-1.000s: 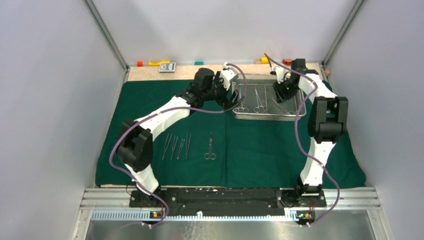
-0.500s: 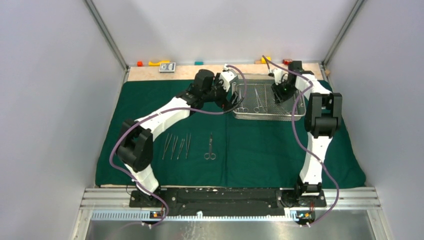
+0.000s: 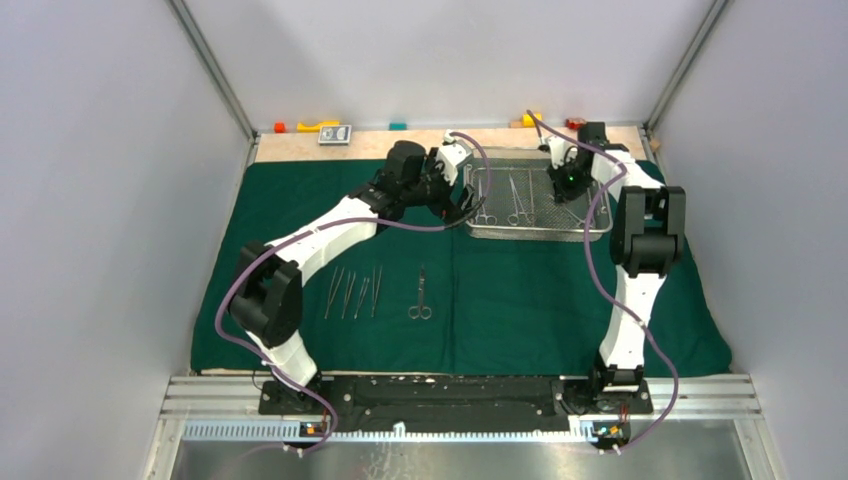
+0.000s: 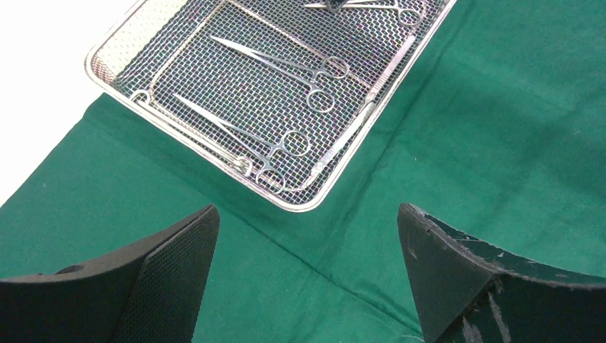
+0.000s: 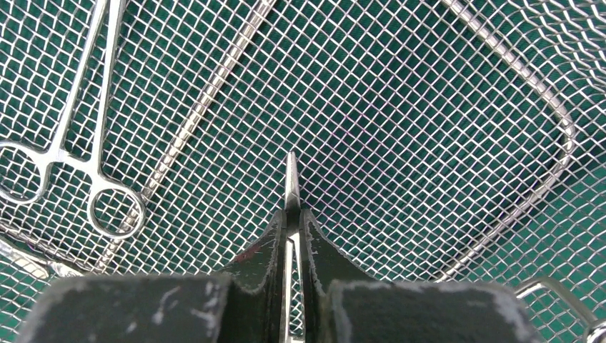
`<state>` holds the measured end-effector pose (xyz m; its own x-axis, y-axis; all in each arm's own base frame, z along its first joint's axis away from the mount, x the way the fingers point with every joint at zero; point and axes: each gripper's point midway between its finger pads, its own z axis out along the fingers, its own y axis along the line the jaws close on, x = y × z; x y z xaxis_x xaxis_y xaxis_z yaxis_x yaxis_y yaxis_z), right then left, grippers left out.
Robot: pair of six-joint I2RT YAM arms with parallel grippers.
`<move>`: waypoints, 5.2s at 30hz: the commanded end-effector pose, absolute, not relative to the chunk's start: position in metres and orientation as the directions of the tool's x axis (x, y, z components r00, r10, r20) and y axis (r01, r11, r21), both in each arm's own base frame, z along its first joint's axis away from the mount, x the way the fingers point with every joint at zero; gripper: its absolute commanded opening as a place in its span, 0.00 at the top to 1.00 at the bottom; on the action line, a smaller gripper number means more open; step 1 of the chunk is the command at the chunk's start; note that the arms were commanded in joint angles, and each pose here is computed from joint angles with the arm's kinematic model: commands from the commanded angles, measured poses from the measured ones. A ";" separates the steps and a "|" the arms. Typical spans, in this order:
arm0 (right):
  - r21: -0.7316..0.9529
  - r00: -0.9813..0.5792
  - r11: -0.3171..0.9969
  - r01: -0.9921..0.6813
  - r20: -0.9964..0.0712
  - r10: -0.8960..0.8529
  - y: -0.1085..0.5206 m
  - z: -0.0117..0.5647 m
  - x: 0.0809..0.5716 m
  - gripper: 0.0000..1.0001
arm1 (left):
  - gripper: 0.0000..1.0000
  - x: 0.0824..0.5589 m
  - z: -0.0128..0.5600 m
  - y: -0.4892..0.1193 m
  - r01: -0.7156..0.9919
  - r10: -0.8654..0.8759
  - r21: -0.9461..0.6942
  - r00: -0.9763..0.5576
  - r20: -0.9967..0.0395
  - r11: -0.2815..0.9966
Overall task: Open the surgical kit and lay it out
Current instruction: Pick up the medical item from the container, then place the medical item in the surgical kit.
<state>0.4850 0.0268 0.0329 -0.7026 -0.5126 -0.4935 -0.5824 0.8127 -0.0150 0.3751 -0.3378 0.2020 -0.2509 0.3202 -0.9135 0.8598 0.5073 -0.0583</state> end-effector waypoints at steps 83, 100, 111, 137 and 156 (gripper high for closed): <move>0.322 -0.392 0.826 -0.463 -0.910 0.135 0.181 0.284 0.426 1.00 | 0.19 0.405 0.263 -0.422 0.776 -0.046 -0.522 -0.543 -0.838 0.355; 0.343 -0.404 0.824 -0.452 -0.902 0.154 0.183 0.280 0.427 1.00 | 0.41 0.411 0.248 -0.447 0.740 -0.043 -0.611 -0.626 -0.778 0.280; 0.327 -0.388 0.831 -0.450 -0.910 0.147 0.180 0.283 0.426 1.00 | 0.80 0.400 0.245 -0.454 0.737 -0.027 -0.633 -0.646 -0.763 0.237; 0.234 -0.249 0.279 -0.931 -0.968 -0.016 0.231 0.286 0.301 0.32 | 1.00 0.270 0.255 -0.371 0.965 0.050 -0.261 -0.260 -0.964 -0.012; 0.211 -0.223 0.154 -0.965 -0.972 -0.067 0.257 0.288 0.283 0.55 | 1.00 0.259 0.246 -0.369 0.967 0.079 -0.251 -0.247 -0.966 -0.037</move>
